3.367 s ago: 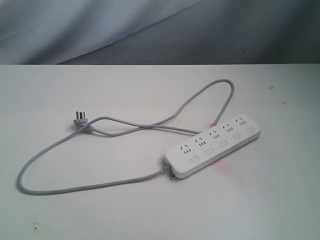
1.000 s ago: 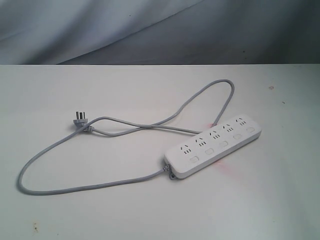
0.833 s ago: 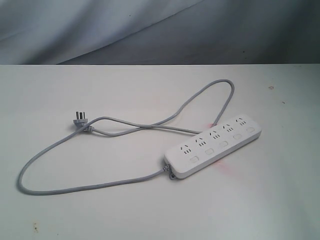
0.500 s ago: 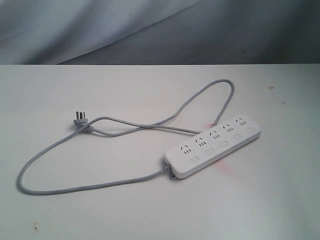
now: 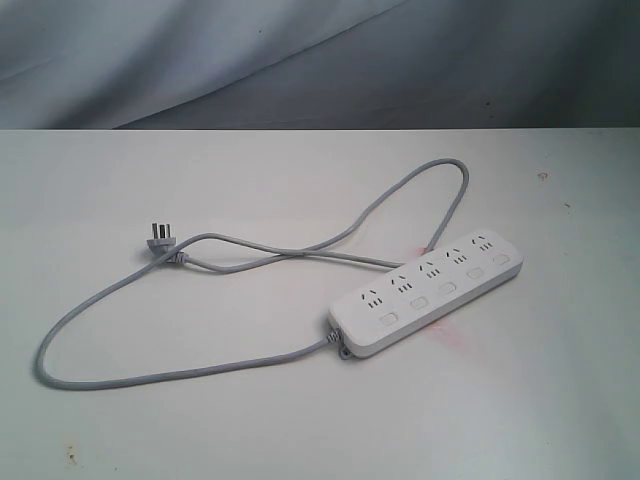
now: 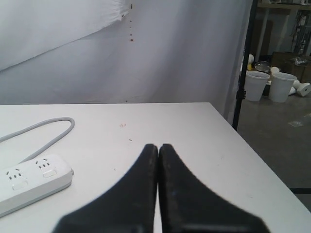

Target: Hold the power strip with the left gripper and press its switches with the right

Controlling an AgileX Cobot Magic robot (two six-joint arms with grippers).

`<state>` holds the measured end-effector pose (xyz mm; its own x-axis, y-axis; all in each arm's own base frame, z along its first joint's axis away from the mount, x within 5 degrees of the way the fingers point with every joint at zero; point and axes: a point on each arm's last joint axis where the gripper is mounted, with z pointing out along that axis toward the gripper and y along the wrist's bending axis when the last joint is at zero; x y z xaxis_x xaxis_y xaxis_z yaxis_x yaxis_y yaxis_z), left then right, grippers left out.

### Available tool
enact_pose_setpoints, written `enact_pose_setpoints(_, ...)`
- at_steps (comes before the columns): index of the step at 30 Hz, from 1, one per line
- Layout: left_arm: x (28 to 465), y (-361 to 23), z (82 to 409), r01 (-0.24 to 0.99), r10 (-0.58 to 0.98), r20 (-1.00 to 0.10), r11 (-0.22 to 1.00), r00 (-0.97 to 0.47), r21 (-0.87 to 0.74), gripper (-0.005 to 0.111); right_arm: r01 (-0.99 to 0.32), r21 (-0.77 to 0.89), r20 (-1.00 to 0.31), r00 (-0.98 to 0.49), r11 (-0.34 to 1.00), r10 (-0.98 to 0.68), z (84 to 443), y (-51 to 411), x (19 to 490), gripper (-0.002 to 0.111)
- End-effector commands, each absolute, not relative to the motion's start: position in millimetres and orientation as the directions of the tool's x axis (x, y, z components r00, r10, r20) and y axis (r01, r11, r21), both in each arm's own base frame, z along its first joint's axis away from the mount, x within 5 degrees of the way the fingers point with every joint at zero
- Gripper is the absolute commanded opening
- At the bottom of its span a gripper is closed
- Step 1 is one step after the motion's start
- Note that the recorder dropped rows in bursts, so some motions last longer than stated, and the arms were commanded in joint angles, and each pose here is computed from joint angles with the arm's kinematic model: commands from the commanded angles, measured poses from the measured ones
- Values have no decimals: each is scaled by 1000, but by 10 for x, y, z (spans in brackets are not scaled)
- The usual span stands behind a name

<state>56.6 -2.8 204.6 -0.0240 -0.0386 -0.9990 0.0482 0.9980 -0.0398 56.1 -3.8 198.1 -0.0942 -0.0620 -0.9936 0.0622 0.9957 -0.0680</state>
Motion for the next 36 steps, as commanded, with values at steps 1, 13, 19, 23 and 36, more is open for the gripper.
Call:
enact_pose_setpoints(1, 564, -27, 2035, 45, -44, -999, 998, -21, -45, 0, 66, -80, -995, -57, 995, -76, 2006, -40, 562, 0)
enact_pose_setpoints(13, 564, -27, 2035, 45, -44, -999, 998, -21, -45, 0, 45, -80, -995, -55, 996, -77, 2006, -29, 563, 0)
enact_pose_setpoints(19, 564, -27, 2035, 45, -44, -999, 998, -21, -45, 0, 8, -80, -995, -52, 997, -79, 2006, -7, 564, 0)
enact_pose_setpoints(23, 564, -27, 2035, 45, -44, -999, 998, -21, -45, 0, 8, -80, -995, -52, 997, -79, 2006, -7, 564, 0)
enact_pose_setpoints(36, 564, -27, 2035, 45, -44, -999, 998, -21, -45, 0, -12, -80, -995, -51, 997, -80, 2006, 4, 564, 0)
